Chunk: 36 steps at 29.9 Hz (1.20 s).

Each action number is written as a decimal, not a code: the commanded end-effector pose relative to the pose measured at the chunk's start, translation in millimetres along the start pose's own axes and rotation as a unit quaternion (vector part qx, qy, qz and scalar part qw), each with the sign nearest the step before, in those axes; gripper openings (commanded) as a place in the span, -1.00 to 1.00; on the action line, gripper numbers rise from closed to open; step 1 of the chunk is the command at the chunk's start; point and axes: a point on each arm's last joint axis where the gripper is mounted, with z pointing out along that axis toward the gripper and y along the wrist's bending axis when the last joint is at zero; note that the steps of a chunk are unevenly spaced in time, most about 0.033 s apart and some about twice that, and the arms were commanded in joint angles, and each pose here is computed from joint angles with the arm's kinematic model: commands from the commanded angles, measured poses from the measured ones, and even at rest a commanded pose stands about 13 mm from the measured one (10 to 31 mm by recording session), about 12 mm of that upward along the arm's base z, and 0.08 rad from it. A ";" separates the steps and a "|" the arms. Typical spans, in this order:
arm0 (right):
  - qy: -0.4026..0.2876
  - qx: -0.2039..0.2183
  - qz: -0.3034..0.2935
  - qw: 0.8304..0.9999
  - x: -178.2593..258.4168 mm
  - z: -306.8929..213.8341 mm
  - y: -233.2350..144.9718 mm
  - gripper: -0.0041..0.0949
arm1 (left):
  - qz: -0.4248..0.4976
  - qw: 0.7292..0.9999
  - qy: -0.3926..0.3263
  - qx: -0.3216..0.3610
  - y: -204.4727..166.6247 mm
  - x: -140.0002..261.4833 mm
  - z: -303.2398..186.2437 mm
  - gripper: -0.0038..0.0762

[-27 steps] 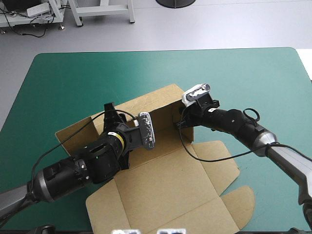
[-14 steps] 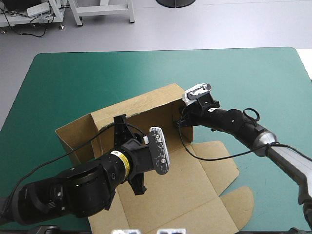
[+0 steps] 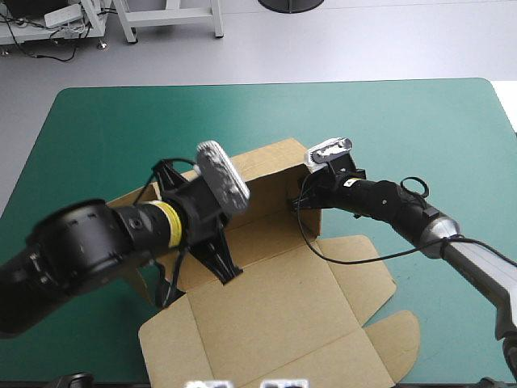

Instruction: Fold the box

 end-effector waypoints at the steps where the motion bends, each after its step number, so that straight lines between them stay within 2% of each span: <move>1: 0.003 -0.024 0.007 1.000 -7.4 -12.1 6.2 -0.94 | -0.083 0.995 -0.047 -0.005 32.6 -6.5 -39.3 -0.90; 3: 0.007 -0.023 0.006 1.000 -6.7 -12.1 6.0 -0.94 | -0.100 0.992 -0.075 -0.030 48.1 -10.5 -56.1 -0.91; 7: 0.024 -0.030 0.005 0.999 -3.6 -12.3 7.3 -0.94 | -0.147 0.972 -0.105 -0.151 88.6 -6.2 -85.6 -0.91; 10: 0.033 -0.037 0.005 0.999 -1.9 -12.5 8.6 -0.94 | -0.187 0.951 -0.084 -0.231 116.7 7.6 -92.7 -0.90; 15: 0.045 -0.045 0.005 0.998 0.3 -12.8 10.1 -0.94 | -0.257 0.917 -0.026 -0.304 158.7 37.3 -91.9 -0.90; 22: 0.086 -0.023 0.001 0.996 -2.2 -18.2 7.5 -0.94 | -0.386 0.882 0.065 -0.263 212.9 109.9 -24.4 -0.90; 29: 0.128 0.005 -0.007 0.992 -16.9 -38.4 7.1 -0.94 | -0.419 0.861 0.156 -0.244 233.2 175.6 33.5 -0.90; 32: 0.140 0.019 -0.009 0.990 -24.7 -53.5 7.8 -0.94 | -0.443 0.855 0.146 -0.226 242.0 185.5 44.8 -0.90; 36: 0.161 0.024 -0.010 0.987 -36.1 -76.8 11.9 -0.94 | -0.477 0.854 0.121 -0.171 251.1 194.5 59.4 -0.90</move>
